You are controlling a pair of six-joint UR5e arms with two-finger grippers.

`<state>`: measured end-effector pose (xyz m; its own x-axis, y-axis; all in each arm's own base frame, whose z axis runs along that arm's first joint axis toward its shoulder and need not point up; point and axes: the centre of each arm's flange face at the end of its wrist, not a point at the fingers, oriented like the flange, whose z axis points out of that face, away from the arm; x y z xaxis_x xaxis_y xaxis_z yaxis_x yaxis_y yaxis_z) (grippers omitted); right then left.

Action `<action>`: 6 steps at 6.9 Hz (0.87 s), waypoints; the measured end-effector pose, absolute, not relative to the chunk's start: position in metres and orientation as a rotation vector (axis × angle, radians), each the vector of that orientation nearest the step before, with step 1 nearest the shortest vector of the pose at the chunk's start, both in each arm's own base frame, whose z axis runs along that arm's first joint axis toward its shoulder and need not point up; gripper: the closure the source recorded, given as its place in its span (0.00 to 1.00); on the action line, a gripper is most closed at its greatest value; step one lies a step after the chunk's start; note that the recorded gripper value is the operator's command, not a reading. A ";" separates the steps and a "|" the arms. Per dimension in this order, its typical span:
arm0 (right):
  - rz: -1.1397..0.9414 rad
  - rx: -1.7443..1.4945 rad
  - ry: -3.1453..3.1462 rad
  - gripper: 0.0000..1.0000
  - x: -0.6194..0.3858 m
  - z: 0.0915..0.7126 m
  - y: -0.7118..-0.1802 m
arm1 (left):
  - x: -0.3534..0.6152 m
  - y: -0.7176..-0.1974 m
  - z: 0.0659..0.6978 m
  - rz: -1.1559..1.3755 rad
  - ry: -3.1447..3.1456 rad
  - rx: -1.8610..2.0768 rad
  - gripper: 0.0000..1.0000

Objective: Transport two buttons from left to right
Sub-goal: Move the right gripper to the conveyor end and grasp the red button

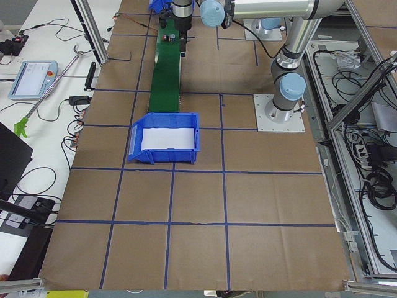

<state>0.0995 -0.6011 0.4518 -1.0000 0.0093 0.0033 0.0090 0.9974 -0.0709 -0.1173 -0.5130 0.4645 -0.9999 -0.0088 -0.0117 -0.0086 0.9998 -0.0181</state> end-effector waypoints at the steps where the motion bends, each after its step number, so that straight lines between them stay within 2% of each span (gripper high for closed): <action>1: 0.101 -0.015 -3.140 0.00 0.100 0.445 -0.604 | -0.117 -0.513 0.465 -0.029 3.130 -0.014 0.00; 6: 0.088 -0.023 -3.151 0.00 0.100 0.392 -0.618 | -0.117 -0.513 0.465 -0.032 3.130 -0.014 0.00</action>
